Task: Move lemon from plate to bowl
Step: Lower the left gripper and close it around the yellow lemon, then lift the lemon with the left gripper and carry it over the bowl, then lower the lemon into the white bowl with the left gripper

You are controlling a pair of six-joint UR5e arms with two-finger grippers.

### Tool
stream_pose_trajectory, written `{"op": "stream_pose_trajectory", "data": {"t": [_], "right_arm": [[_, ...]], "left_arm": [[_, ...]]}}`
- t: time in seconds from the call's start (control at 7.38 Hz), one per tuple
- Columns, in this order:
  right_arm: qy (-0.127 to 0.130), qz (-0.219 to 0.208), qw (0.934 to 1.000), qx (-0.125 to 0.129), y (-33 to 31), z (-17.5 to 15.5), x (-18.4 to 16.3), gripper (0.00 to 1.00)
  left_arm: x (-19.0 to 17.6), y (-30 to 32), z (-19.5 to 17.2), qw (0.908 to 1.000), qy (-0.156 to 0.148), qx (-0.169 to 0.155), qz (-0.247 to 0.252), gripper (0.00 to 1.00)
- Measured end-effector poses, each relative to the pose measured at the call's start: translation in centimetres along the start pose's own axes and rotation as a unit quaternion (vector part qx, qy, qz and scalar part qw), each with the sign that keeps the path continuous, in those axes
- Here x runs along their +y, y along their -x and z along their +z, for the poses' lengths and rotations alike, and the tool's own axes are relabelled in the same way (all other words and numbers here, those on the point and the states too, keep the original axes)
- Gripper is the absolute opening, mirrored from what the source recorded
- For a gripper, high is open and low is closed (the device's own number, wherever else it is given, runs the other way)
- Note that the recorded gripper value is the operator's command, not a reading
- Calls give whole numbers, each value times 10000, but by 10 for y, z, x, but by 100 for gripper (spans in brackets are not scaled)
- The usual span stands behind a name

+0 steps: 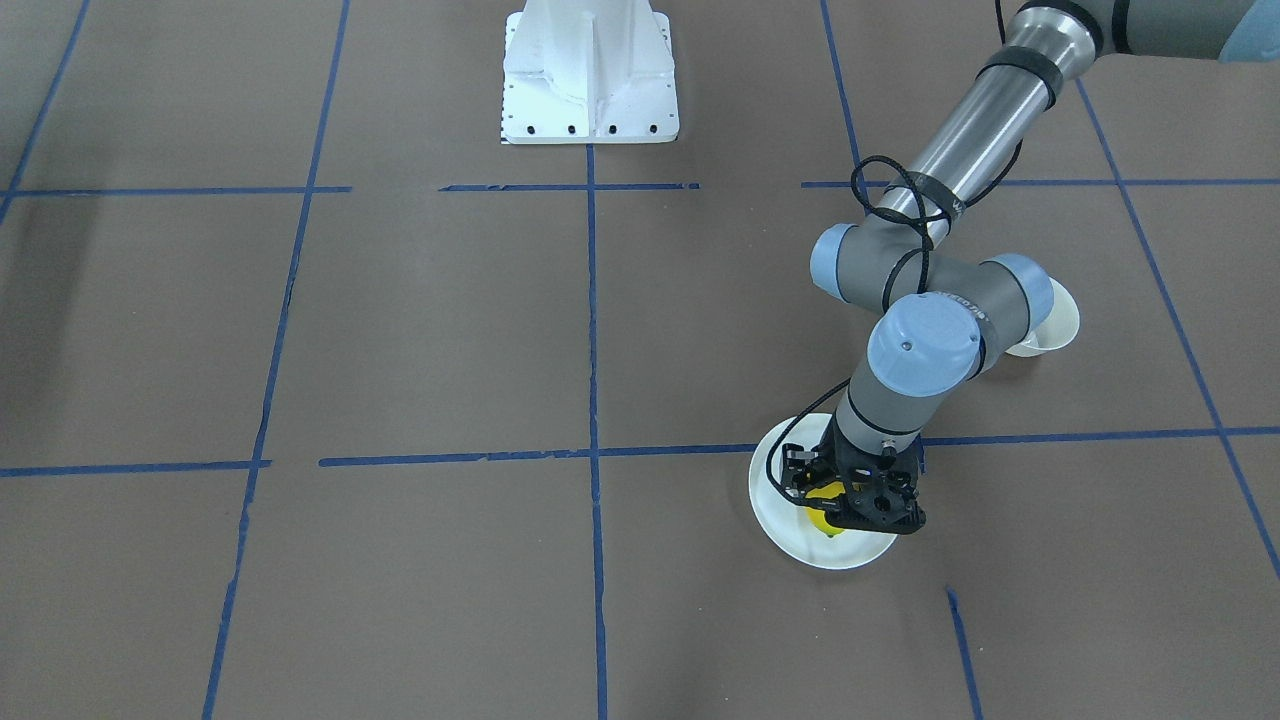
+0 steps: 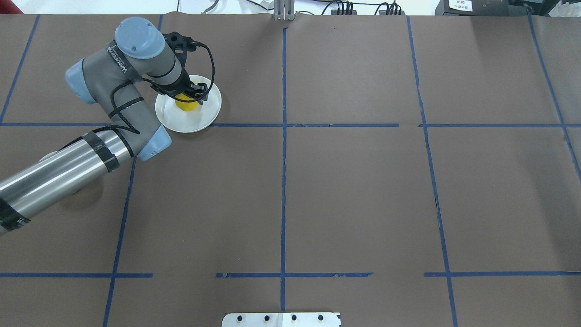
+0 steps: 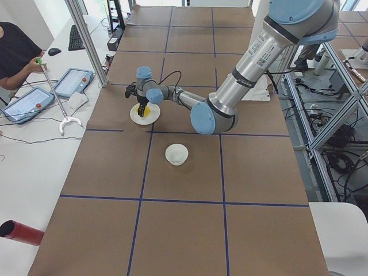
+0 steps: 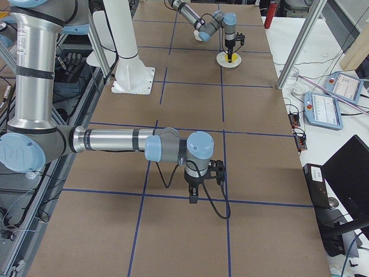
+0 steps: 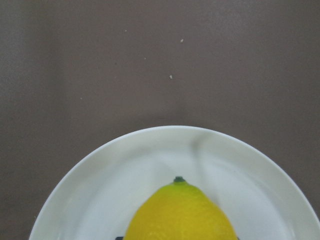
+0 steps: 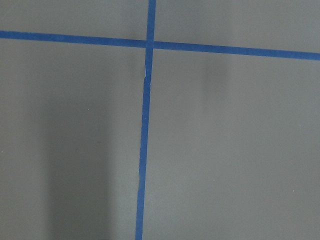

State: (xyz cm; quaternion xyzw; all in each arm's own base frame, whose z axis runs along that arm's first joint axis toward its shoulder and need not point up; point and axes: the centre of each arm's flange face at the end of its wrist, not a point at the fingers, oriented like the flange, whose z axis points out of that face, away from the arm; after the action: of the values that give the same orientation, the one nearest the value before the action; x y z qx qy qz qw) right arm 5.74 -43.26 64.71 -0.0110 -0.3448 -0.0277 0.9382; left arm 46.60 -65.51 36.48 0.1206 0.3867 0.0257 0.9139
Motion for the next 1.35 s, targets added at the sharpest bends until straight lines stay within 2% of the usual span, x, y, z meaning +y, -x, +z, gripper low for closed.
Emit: {"op": "stream_pose_trajectory", "data": {"t": [0.27, 0.41, 0.68, 0.81, 0.95, 1.08, 1.35], "right_arm": [[0, 0, 10000, 0, 0, 0, 0, 100], [0, 0, 10000, 0, 0, 0, 0, 100], [0, 0, 10000, 0, 0, 0, 0, 100], [0, 0, 10000, 0, 0, 0, 0, 100], [0, 0, 10000, 0, 0, 0, 0, 100], [0, 0, 10000, 0, 0, 0, 0, 100], [0, 0, 10000, 0, 0, 0, 0, 100]], "left_arm": [[11, 24, -37, 9999, 75, 109, -109, 0], [35, 52, -64, 9997, 39, 226, -129, 0], [114, 123, -103, 9995, 31, 252, -190, 0], [164, 167, -113, 9993, 166, 137, -291, 0], [206, 205, -116, 9985, 358, -11, -415, 0], [228, 228, -109, 9972, 525, -127, -516, 0], [240, 245, -96, 9957, 672, -233, -601, 0]]}}
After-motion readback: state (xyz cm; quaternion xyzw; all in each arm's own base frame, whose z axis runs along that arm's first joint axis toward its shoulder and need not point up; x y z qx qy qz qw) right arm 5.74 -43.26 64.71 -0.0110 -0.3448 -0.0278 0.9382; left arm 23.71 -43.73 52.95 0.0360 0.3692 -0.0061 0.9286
